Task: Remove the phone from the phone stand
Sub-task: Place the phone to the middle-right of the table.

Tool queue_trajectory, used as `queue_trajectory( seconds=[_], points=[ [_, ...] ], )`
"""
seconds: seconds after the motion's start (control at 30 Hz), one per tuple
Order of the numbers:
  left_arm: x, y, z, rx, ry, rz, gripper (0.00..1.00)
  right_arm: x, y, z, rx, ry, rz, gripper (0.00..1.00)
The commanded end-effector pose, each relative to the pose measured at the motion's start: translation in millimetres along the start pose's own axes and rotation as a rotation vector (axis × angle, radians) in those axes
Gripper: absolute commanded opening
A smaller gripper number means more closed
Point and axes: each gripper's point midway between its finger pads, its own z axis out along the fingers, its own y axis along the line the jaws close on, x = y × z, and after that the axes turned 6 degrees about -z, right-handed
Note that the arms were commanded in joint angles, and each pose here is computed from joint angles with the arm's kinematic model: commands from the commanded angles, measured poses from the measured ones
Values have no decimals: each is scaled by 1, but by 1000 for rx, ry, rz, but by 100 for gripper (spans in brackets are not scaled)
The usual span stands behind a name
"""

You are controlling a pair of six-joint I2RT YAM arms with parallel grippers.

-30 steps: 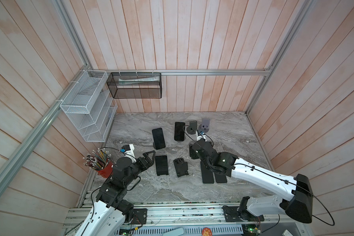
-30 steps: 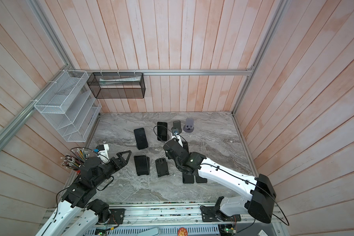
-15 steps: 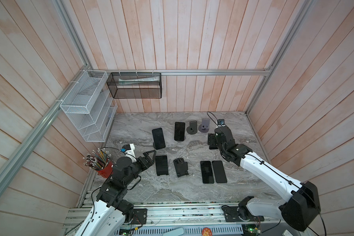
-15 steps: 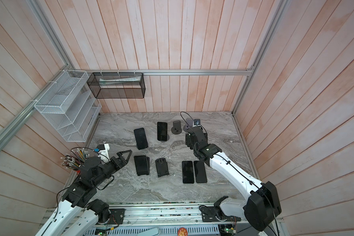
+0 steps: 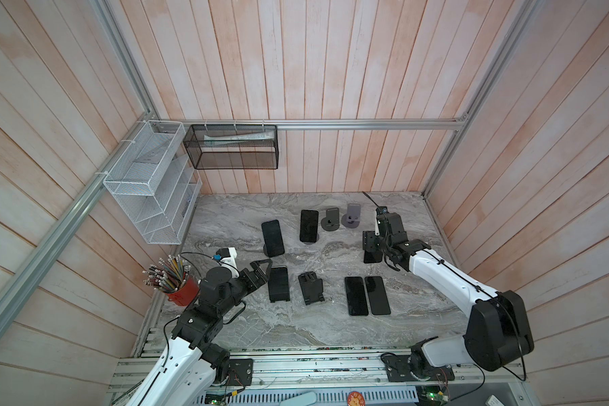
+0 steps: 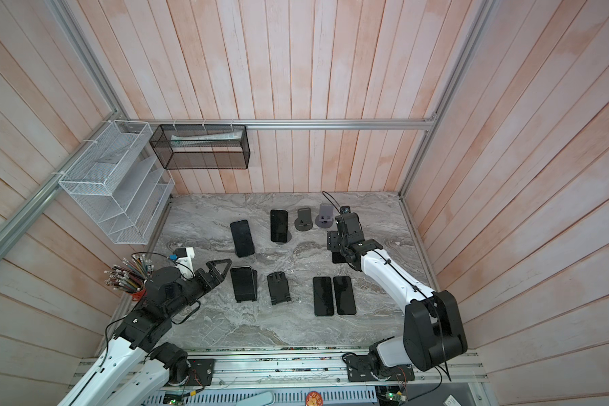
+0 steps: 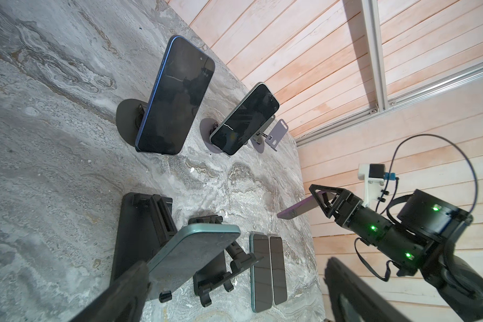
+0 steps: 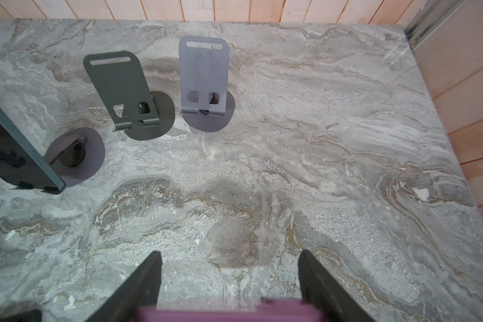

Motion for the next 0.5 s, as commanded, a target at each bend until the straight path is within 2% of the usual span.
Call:
queue_trajectory(
  seconds=[0.0, 0.47],
  points=[
    [0, 0, 1, 9, -3, -4, 100, -15, -4, -1, -40, -35, 19, 68],
    [4, 6, 9, 2, 8, -16, 100, 4, -2, 29, -49, 89, 12, 69]
  ],
)
